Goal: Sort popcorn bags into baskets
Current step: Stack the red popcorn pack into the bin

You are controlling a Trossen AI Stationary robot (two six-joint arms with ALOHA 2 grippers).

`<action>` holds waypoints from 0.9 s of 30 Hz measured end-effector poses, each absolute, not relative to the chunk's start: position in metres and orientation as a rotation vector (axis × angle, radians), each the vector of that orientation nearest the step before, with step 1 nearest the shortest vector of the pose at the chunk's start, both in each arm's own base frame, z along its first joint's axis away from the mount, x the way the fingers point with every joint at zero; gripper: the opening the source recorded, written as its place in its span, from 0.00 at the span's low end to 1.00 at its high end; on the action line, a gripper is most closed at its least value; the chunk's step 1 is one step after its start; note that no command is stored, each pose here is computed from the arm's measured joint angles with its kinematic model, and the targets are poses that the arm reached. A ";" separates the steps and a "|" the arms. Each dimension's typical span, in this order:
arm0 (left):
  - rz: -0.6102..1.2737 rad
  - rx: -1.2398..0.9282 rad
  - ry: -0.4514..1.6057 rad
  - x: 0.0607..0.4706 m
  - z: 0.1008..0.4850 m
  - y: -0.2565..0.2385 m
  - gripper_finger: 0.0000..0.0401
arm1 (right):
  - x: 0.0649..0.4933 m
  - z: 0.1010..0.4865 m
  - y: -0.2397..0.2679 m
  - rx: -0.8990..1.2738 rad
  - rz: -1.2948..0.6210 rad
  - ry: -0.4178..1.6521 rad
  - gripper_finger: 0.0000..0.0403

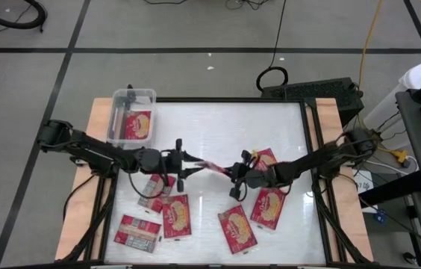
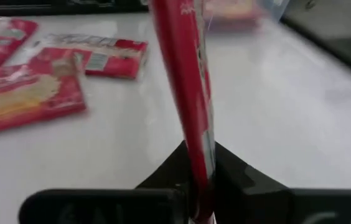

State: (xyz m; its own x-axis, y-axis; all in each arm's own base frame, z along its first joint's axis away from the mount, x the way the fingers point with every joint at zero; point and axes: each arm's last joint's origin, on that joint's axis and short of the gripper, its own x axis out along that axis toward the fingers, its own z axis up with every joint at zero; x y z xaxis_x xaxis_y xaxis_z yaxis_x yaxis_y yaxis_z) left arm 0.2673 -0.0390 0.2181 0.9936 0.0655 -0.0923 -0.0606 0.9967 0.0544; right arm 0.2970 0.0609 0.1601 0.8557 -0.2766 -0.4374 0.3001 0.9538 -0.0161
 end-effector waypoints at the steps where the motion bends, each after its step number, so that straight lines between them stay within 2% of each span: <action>1: 0.074 0.052 0.064 0.266 0.223 -0.040 0.38 | 0.294 0.164 0.058 0.082 -0.288 0.470 0.06; 8: 0.052 0.122 0.026 0.267 0.234 -0.049 0.63 | 0.307 0.201 0.042 0.176 -0.189 0.669 0.04; 13: 0.063 0.130 0.102 0.271 0.233 -0.046 0.66 | 0.321 0.224 0.035 0.179 -0.179 0.795 0.05; 20: 0.086 0.144 0.222 0.278 0.213 -0.038 0.55 | 0.336 0.237 0.032 0.117 -0.142 0.825 0.05; 27: 0.093 0.148 0.276 0.284 0.199 -0.034 0.28 | 0.336 0.236 0.031 0.111 -0.117 0.834 0.05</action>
State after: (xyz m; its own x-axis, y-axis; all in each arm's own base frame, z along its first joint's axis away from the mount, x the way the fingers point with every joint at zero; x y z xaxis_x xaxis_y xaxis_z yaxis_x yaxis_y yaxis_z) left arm 0.2836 -0.0339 0.1990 0.9580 0.1113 -0.2642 -0.0710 0.9849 0.1576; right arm 0.3362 0.0313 0.2362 0.6659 -0.0604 -0.7436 0.1473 0.9877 0.0517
